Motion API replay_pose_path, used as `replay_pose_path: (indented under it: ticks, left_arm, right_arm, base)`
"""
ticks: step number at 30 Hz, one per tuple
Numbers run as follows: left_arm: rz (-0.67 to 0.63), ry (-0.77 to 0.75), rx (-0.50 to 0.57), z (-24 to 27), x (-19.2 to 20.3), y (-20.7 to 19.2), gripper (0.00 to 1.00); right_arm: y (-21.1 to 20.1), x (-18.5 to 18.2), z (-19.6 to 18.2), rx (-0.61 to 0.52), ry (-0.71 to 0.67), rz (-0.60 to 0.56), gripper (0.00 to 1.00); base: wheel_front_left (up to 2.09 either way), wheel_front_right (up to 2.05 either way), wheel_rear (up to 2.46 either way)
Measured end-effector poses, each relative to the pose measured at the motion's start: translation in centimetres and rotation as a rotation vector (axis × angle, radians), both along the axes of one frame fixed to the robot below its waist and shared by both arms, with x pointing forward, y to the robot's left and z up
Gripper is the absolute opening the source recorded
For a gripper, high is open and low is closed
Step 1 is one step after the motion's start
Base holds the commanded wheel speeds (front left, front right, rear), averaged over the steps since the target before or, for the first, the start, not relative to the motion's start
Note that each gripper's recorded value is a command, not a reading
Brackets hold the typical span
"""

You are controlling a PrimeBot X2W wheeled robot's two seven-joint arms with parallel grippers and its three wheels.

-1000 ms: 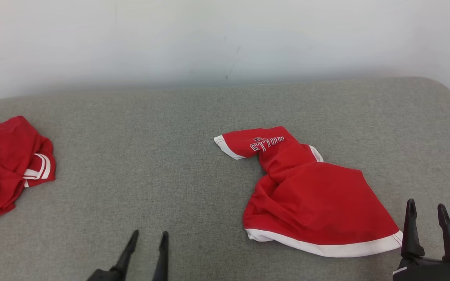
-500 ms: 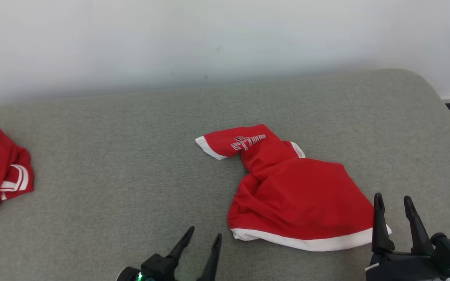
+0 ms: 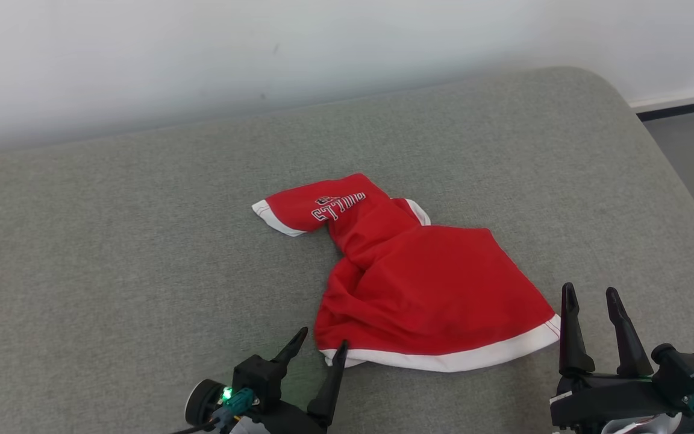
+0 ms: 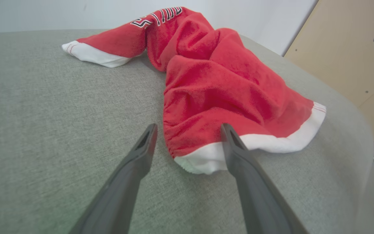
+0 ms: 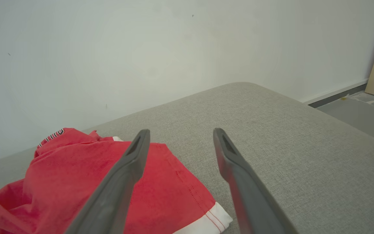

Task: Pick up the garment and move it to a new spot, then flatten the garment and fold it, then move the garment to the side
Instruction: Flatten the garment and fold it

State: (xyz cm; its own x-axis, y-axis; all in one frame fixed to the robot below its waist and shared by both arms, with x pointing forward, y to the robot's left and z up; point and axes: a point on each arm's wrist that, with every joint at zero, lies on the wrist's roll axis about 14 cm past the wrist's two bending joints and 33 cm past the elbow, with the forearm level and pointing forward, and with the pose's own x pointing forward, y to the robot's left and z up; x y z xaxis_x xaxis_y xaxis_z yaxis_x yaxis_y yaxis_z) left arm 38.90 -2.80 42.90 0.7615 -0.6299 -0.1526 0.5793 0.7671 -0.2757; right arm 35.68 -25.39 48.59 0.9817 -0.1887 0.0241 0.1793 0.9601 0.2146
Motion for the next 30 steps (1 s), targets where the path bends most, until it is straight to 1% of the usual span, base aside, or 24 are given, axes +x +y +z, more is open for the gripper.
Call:
replay_pose_path:
  ticks: [5,6,7,8,13,17,20,23,26,28,30]
  left_arm:
    - [-0.058,0.052,0.015,-1.5,-0.2,-1.6,1.00]
    - [-0.066,0.063,0.011,-1.7,-0.3,-1.9,0.48]
    - [-0.075,0.067,0.015,-1.8,-0.3,-2.1,0.14]
    - [-0.075,0.063,0.010,-1.6,-0.1,-2.2,0.00]
    - [-0.020,0.035,-0.012,-0.5,1.4,-1.1,0.00]
    - [0.077,-0.048,-0.031,2.0,3.6,1.8,0.00]
    - [0.149,-0.100,-0.021,3.1,4.2,4.5,0.00]
    - [0.214,-0.130,0.000,3.5,3.9,7.2,0.00]
    - [0.260,-0.144,0.021,3.5,2.8,9.2,0.00]
    - [0.265,-0.151,0.058,3.1,1.6,10.1,0.00]
    - [0.278,-0.143,0.071,2.7,0.4,10.7,0.00]
  right_arm:
    - [-0.6,-0.3,-0.4,0.003,0.014,-0.022,1.00]
    - [-0.8,-0.4,-0.5,0.003,0.016,-0.025,1.00]
    - [-0.9,-0.5,-0.5,0.003,0.017,-0.029,1.00]
    - [-1.0,-0.5,-0.5,0.004,0.018,-0.032,1.00]
    - [-1.2,-0.4,-0.4,0.005,0.014,-0.038,1.00]
    - [-0.6,0.0,-0.6,0.015,0.013,-0.020,1.00]
    - [0.2,0.3,-0.9,0.021,0.020,0.004,1.00]
    - [1.1,0.8,-0.9,0.026,0.020,0.032,1.00]
    - [2.0,1.3,-0.9,0.034,0.016,0.059,1.00]
    - [2.6,1.6,-0.9,0.037,0.013,0.076,1.00]
    - [3.0,1.8,-0.9,0.039,0.013,0.090,1.00]
  base:
    - [0.00,0.00,0.00]
    - [0.00,0.00,0.00]
    - [0.00,0.00,0.00]
    - [0.00,0.00,0.00]
    - [0.00,0.00,0.00]
    - [0.00,0.00,0.00]
    - [0.00,0.00,0.00]
    - [0.00,0.00,0.00]
    - [0.00,0.00,0.00]
    - [0.00,0.00,0.00]
    - [0.00,0.00,0.00]
